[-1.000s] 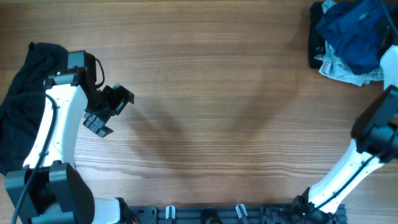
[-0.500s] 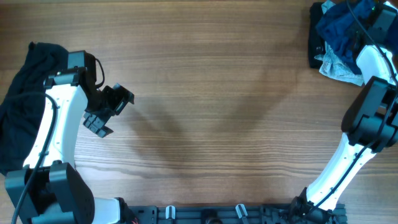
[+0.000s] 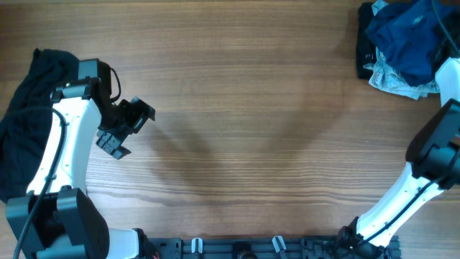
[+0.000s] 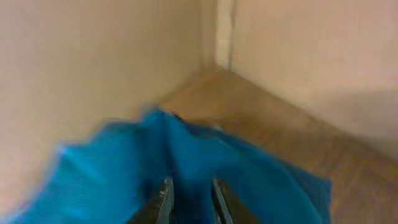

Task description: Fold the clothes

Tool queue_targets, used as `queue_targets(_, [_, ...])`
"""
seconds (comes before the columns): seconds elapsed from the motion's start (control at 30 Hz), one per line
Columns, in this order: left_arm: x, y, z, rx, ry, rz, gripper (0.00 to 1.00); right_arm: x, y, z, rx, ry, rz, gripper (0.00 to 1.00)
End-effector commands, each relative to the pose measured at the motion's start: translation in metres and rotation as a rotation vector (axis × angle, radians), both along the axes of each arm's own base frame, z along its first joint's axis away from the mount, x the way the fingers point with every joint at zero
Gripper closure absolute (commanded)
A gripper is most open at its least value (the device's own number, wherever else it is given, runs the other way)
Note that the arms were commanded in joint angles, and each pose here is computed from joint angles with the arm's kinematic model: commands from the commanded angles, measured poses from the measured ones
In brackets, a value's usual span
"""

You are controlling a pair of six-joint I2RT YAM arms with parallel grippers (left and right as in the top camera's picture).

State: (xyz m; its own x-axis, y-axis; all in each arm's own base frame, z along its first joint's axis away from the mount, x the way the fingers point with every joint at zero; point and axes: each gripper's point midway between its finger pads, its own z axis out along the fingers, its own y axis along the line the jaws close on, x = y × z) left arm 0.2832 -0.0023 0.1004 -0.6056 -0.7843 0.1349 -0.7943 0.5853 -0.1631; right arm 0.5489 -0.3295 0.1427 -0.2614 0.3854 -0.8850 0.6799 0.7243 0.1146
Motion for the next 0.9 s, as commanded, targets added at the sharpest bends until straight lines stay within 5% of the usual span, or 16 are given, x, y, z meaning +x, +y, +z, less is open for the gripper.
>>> queue_targets(0.0, [0.001,-0.003,0.003,-0.016,-0.006,0.009,0.00,-0.012,-0.006,-0.087,0.066,0.155,-0.019,0.76])
queue_targets(0.07, [0.001,-0.003,0.003,-0.016,-0.007,0.008,0.00,-0.015,-0.004,-0.100,0.084,0.185,-0.018,0.74])
queue_targets(0.17, [0.001,-0.002,0.003,-0.015,-0.007,0.008,0.00,-0.012,-0.004,-0.041,0.045,0.106,-0.013,0.62])
queue_targets(0.33, [0.001,-0.002,0.002,-0.011,-0.007,0.009,0.00,-0.045,0.016,0.146,-0.077,-0.119,-0.006,0.26])
queue_targets(0.37, [0.001,-0.001,0.002,-0.004,-0.005,0.008,0.00,-0.068,0.034,0.193,-0.094,-0.153,0.001,0.05])
queue_targets(0.4, [0.001,-0.001,0.002,-0.004,-0.006,0.008,0.00,-0.081,0.045,0.212,-0.098,-0.163,0.008,0.00])
queue_targets(0.6, [0.001,-0.001,0.002,-0.004,-0.006,0.009,0.00,-0.172,0.163,0.294,0.101,-0.255,0.183,0.01])
queue_targets(0.87, [0.001,-0.001,0.002,-0.004,-0.006,0.008,0.00,-0.247,0.326,0.249,0.611,-0.017,0.603,0.01])
